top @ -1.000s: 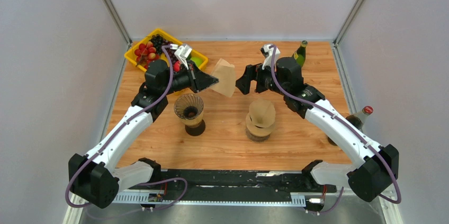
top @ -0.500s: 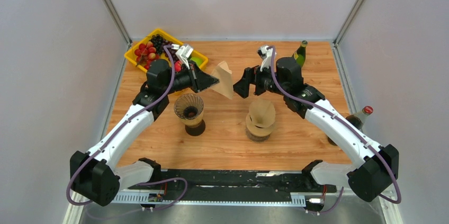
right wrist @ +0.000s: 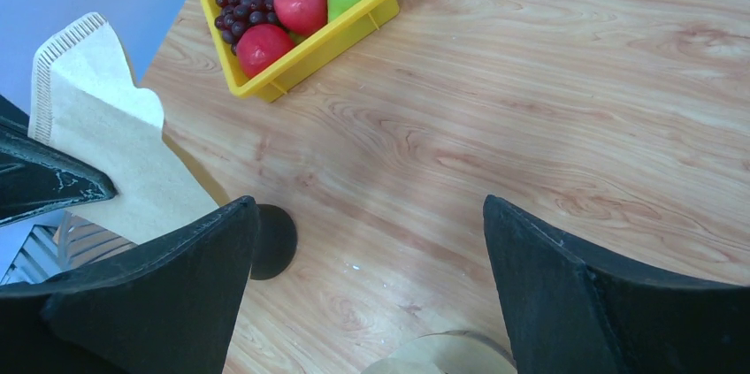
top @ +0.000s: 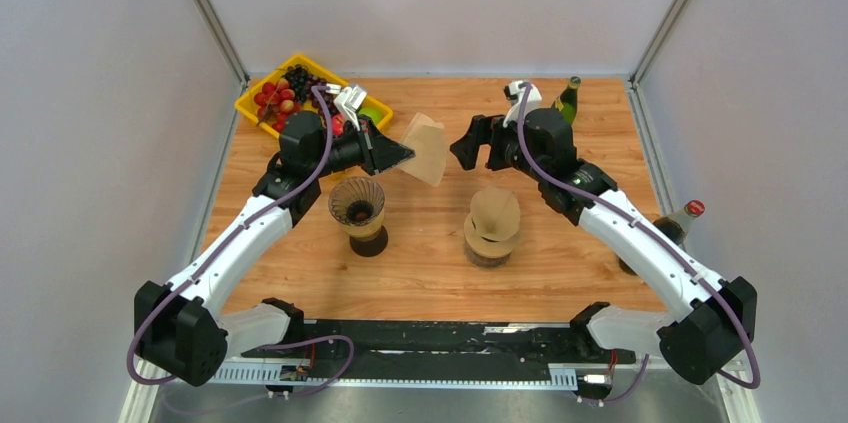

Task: Place the coffee filter in the dripper

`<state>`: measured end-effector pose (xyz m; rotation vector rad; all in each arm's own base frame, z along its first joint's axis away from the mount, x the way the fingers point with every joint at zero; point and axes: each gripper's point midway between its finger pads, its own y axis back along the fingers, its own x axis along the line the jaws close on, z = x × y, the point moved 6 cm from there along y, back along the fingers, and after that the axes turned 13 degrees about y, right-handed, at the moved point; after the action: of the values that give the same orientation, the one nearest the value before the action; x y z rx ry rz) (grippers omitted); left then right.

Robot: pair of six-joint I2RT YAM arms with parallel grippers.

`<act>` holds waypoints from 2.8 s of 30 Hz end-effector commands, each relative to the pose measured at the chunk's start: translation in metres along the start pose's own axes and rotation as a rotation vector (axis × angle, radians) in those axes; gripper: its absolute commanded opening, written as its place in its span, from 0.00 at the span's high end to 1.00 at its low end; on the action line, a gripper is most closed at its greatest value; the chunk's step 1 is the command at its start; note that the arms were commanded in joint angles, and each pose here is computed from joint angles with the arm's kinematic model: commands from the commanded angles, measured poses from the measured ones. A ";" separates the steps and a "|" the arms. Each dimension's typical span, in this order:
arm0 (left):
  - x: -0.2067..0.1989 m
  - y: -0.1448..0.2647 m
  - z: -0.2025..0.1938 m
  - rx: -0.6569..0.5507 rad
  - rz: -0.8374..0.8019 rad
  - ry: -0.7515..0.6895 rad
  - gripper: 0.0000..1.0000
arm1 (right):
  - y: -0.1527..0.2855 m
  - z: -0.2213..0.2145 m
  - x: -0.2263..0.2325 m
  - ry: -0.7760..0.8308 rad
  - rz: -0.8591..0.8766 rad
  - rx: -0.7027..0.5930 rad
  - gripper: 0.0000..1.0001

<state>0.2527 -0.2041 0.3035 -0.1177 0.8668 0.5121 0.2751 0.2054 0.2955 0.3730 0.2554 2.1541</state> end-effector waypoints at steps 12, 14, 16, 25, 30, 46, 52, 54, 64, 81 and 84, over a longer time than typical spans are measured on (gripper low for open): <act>-0.010 0.003 0.009 -0.031 -0.020 -0.029 1.00 | 0.000 0.004 0.010 -0.015 0.070 0.007 0.00; -0.009 0.002 0.009 -0.031 -0.021 -0.029 1.00 | 0.000 0.005 0.012 -0.014 0.087 0.009 0.00; -0.010 0.002 0.009 -0.030 -0.023 -0.027 1.00 | -0.001 0.005 0.013 -0.011 0.098 0.010 0.00; -0.009 0.001 0.009 -0.027 -0.022 -0.027 1.00 | -0.002 0.007 0.020 -0.012 0.157 0.017 0.00; -0.008 -0.001 0.010 -0.025 -0.021 -0.024 1.00 | 0.000 0.008 0.027 -0.002 0.221 0.015 0.00; -0.026 0.001 -0.001 0.083 -0.218 -0.058 1.00 | 0.002 0.014 0.040 0.075 0.366 -0.056 0.05; -0.028 0.000 -0.004 0.115 -0.260 -0.058 1.00 | 0.015 0.015 0.054 0.128 0.515 -0.111 0.09; -0.029 0.000 -0.005 0.120 -0.272 -0.060 1.00 | 0.019 0.018 0.057 0.139 0.540 -0.136 0.09; -0.026 -0.003 -0.007 0.143 -0.290 -0.051 1.00 | 0.025 0.032 0.064 0.103 0.575 -0.223 0.14; -0.024 -0.005 -0.004 0.099 -0.269 -0.019 1.00 | 0.022 0.023 0.070 -0.025 0.636 -0.156 0.41; -0.025 -0.004 -0.003 0.085 -0.261 -0.023 1.00 | 0.024 0.020 0.069 -0.040 0.622 -0.153 0.45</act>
<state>0.2389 -0.2192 0.3105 -0.1067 0.8808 0.2254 0.2332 0.2500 0.3280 0.4355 -0.0103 2.7268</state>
